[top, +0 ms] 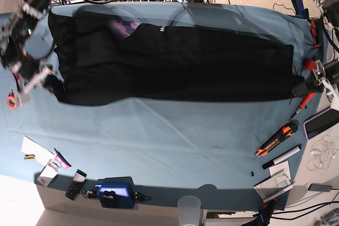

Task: Layout the t-shirt on the table in an organized manner, then fold the t-shirt properly
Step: 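Fold the shirt lengthwise, pulling its side over toward the collar with both grippers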

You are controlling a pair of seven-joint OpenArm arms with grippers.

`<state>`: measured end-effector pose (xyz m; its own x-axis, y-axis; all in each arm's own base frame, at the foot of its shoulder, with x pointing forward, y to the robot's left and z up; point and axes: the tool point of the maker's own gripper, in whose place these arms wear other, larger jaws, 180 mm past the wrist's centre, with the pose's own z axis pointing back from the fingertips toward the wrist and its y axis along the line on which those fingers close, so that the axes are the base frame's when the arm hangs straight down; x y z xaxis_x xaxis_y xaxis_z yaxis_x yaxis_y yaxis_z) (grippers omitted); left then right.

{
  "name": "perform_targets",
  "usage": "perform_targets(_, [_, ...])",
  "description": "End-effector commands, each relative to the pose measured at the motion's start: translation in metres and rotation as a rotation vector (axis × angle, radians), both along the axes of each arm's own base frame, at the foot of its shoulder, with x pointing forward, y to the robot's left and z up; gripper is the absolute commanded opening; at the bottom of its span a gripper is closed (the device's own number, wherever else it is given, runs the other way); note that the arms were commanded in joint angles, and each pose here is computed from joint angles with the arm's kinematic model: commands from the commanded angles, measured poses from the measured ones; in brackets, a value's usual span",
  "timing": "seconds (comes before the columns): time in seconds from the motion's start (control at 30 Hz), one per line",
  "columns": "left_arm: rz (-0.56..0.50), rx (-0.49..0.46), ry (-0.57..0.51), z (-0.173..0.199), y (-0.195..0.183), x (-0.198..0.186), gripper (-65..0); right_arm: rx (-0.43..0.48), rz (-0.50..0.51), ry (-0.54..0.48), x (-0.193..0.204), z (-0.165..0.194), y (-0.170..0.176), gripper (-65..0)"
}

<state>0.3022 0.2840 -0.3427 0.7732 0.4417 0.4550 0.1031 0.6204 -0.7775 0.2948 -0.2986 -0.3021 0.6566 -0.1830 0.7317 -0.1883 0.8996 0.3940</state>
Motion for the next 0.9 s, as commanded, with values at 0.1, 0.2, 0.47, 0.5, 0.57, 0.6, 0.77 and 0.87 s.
perform_targets(0.1, [0.006,0.024,-0.067,0.019,0.011,0.008,-65.0,0.013,-0.037,-0.061,-0.006,0.016,-0.014,-65.0])
perform_targets(0.2, [0.005,0.025,-0.066,0.018,0.01,0.008,-65.0,0.013,-0.059,-0.038,-0.018,0.01,-0.02,-65.0])
perform_targets(0.47, [-0.042,0.097,-0.031,-0.002,0.003,0.002,-65.0,-0.065,-0.119,0.089,-0.05,-0.018,-0.042,-65.0])
perform_targets(0.5, [-0.047,0.106,-0.017,-0.007,0.001,0.0,-65.0,-0.091,-0.126,0.118,-0.054,-0.024,-0.045,-65.0])
perform_targets(0.57, [-0.054,0.12,0.007,-0.014,-0.002,-0.002,-65.0,-0.146,-0.142,0.174,-0.061,-0.034,-0.053,-65.0])
perform_targets(0.6, [-0.057,0.126,0.015,-0.017,-0.002,-0.003,-65.0,-0.164,-0.146,0.191,-0.063,-0.037,-0.056,-65.0])
perform_targets(0.77, [-0.059,0.133,0.021,-0.018,-0.002,-0.004,-65.0,-0.191,-0.159,0.204,-0.064,-0.039,-0.061,-65.0])
perform_targets(0.87, [-0.069,0.173,0.057,-0.027,0.001,-0.008,-65.0,-0.226,-0.177,0.211,-0.065,-0.041,-0.067,-65.0])
